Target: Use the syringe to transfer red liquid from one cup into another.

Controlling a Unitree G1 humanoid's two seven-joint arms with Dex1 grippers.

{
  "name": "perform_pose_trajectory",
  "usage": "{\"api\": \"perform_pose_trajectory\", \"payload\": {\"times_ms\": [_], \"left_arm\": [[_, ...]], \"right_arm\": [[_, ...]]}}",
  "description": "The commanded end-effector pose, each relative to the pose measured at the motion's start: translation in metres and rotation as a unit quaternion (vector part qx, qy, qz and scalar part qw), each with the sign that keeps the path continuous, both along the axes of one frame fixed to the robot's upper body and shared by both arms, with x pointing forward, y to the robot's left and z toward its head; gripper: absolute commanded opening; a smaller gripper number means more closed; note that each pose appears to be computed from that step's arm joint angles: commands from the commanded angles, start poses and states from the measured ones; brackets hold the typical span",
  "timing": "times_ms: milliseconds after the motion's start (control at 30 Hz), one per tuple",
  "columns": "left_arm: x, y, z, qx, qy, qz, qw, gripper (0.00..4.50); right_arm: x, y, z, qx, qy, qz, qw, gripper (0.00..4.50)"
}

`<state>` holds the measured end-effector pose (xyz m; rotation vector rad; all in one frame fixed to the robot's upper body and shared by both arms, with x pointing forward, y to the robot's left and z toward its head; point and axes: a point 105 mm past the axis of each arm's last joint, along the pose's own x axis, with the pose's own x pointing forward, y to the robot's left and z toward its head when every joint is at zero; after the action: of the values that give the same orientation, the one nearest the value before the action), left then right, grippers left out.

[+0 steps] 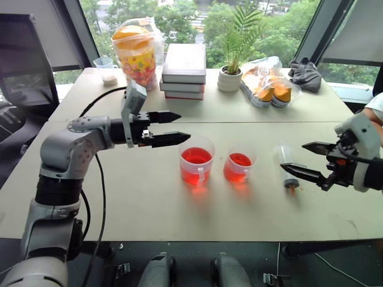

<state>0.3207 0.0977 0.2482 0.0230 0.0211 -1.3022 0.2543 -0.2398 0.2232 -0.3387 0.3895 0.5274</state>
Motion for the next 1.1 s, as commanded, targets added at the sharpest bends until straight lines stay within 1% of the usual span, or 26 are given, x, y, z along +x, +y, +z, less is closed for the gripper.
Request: {"api": "perform_pose_trajectory", "payload": {"times_ms": [33, 300, 733, 867, 933, 1000, 1100], "left_arm": [[-0.006, -0.002, 0.011, -0.016, -0.019, -0.013, 1.0, 4.5], [-0.01, -0.002, 0.013, -0.025, -0.019, -0.018, 0.999, 4.5], [-0.008, -0.003, 0.008, -0.025, -0.026, -0.013, 0.999, 4.5], [-0.008, -0.007, 0.009, -0.027, -0.032, -0.016, 0.999, 4.5], [-0.007, -0.01, 0.008, -0.029, -0.035, -0.018, 0.999, 4.5], [-0.006, -0.013, 0.008, -0.032, -0.036, -0.017, 0.999, 4.5], [-0.007, -0.015, 0.006, -0.034, -0.036, -0.018, 0.999, 4.5]], "right_arm": [[0.0, -0.001, 0.008, -0.015, -0.016, 0.005, 1.0, 4.47], [0.003, -0.008, 0.001, -0.021, -0.002, -0.001, 1.0, 4.47], [0.008, -0.013, 0.002, -0.029, -0.003, -0.016, 0.999, 4.47], [0.023, -0.02, 0.004, -0.021, -0.003, -0.054, 0.998, 4.47], [0.035, -0.025, -0.001, 0.0, 0.022, -0.091, 0.996, 4.47], [0.049, -0.034, -0.012, 0.009, 0.069, -0.142, 0.987, 4.47], [0.065, -0.042, -0.02, 0.028, 0.116, -0.193, 0.974, 4.47]]}}
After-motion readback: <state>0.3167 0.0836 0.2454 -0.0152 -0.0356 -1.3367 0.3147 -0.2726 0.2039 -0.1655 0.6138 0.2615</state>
